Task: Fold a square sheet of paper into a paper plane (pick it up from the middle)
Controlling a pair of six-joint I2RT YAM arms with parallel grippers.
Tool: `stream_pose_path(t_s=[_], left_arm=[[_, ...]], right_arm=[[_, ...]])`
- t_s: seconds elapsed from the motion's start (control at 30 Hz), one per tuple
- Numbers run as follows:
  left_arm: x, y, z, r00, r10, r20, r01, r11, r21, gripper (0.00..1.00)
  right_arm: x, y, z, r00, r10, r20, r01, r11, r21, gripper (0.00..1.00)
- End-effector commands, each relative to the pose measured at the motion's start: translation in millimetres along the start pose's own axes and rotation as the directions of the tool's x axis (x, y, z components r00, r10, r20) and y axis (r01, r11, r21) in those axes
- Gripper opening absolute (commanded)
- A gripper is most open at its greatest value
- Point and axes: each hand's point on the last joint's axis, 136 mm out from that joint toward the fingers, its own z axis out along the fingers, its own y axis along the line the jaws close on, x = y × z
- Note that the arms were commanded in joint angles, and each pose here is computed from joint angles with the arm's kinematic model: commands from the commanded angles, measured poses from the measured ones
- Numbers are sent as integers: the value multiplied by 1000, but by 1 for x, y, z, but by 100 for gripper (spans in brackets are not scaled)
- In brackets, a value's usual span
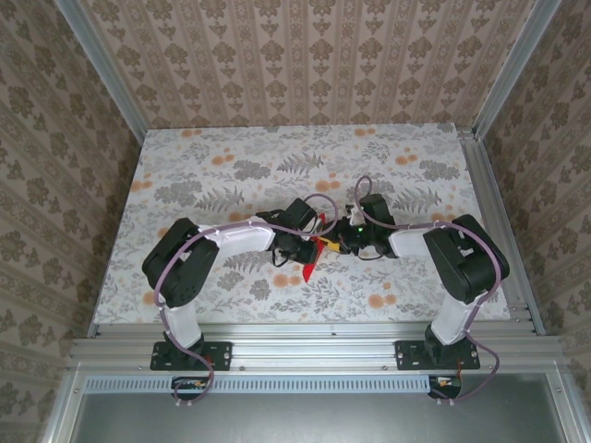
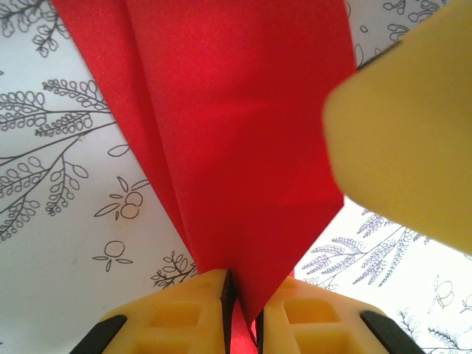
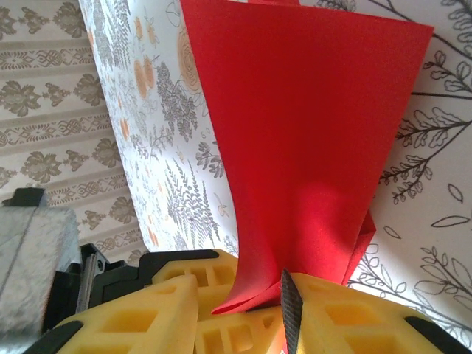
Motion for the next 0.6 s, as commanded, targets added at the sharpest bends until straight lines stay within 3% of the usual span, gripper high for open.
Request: stream_pose_path(t_s=[0.0,0.17,0.57], left_arm=[[7,-4,4,998,54,-32,-54,999,6,19],[6,-5,5,996,73,-42,-73,997,1,20],[5,-5,-1,995,89,-42,-90,996,-22,27]], right_arm=[[-7,8,3,1000,14,-9,-15,999,-39,38],[-5,1,6,999,24,-25,-25,1000,-18,35],[1,-11,2,999,19,-40,-18,999,33,15]])
